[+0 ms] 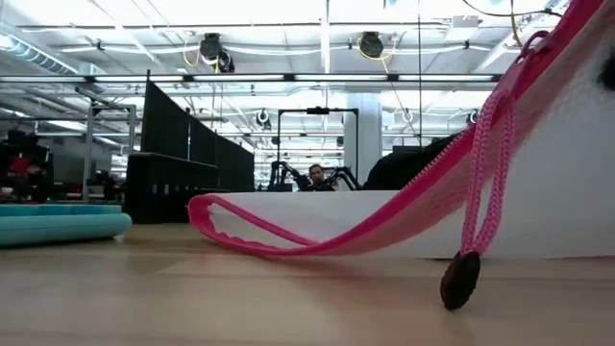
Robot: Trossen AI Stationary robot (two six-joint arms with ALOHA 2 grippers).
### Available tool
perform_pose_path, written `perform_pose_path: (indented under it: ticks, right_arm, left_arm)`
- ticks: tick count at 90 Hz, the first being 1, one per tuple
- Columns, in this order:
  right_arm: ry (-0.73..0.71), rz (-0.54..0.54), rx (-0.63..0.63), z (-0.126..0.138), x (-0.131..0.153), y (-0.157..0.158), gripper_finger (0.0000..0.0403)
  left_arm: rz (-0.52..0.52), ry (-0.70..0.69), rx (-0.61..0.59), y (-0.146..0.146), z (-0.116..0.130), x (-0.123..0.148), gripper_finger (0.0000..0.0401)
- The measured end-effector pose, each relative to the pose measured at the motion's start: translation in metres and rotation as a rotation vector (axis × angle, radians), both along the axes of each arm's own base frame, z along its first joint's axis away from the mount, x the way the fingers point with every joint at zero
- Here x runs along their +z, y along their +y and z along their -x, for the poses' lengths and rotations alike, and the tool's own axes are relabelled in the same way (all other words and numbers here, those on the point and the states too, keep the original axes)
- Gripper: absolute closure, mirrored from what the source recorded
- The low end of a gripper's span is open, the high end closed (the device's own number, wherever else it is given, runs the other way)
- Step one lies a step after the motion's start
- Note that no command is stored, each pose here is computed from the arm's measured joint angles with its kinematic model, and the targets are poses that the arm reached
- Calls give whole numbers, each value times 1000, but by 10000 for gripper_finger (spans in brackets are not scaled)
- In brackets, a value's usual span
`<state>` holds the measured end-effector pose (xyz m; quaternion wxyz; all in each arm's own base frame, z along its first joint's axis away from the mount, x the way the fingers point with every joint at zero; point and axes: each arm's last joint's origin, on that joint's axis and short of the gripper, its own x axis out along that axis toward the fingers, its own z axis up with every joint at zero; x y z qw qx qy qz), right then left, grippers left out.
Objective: Unpack backpack
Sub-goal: Remove the blue calculator from the white zip bag
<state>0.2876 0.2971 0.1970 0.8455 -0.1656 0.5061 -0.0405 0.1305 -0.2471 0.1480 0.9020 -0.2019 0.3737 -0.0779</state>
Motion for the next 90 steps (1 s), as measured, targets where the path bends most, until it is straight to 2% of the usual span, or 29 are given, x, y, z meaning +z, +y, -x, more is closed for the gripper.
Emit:
perform_pose_path:
  ticks: [11,24,34,43,54,79,90]
  right_arm:
    - [-1,-1,0,0,0,0,403]
    - [-2,-1,-1,0,0,0,403]
    - [-1,0,1,0,0,0,403]
    - [-2,0,-1,0,0,0,403]
    - [-2,-3,-8,0,0,0,403]
    - [26,16,-66,4,-1,-5,403]
    - [10,-11,-100,6,5,-6,403]
  left_arm:
    - [-83,98,56,3,2,-25,401]
    - [-137,124,67,3,2,-40,401]
    - [-169,111,93,6,2,-42,401]
    - [-231,102,167,14,3,-44,401]
    - [-255,122,248,21,4,-45,401]
    - [-287,89,275,25,4,-45,401]
    - [-287,63,296,25,0,-40,401]
